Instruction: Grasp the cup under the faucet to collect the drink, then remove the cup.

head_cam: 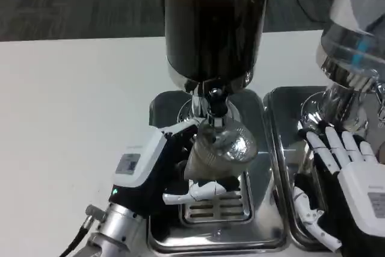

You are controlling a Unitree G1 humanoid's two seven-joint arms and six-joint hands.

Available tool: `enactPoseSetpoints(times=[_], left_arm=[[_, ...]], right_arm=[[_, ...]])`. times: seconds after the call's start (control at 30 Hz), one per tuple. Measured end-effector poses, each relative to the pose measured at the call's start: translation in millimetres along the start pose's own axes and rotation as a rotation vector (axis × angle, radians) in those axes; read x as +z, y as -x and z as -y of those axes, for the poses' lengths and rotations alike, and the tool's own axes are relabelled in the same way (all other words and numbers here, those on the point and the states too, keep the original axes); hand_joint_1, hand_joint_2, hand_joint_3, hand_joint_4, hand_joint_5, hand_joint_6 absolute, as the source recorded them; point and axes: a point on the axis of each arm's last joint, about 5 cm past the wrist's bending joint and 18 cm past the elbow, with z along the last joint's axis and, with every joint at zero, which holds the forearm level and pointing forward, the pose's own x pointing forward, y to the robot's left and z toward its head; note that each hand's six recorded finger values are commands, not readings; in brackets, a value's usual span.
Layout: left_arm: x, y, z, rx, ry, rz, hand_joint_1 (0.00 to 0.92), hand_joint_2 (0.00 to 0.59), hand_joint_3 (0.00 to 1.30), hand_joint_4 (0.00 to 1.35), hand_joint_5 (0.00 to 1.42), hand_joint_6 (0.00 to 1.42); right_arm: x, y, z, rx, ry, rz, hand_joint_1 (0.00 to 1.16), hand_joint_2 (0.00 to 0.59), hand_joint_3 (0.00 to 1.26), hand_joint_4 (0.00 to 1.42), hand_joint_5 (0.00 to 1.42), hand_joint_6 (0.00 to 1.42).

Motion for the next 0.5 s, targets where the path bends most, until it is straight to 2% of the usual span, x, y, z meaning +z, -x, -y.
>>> enactPoseSetpoints(times=[0.17,0.43,0.5], left_arm=[[-0.1,0.9,2.1,0.006,-0.021,-0.004,0.326,0.149,0.44,0.48,0.68,0.51],[-2.0,3.5,3.4,0.004,-0.081,-0.009,0.311,0.133,0.42,0.45,0.62,0.44],[-1.9,3.4,3.7,0.005,-0.089,-0.008,0.289,0.12,0.38,0.39,0.58,0.4]], right_arm=[[0.3,-1.6,0.6,-0.006,-0.001,0.004,0.15,0.517,0.11,0.0,0.0,0.0],[0.9,-3.2,1.0,-0.003,-0.004,0.008,0.15,0.517,0.11,0.0,0.0,0.0],[0.9,-3.1,0.9,0.001,-0.005,0.008,0.15,0.517,0.11,0.0,0.0,0.0]])
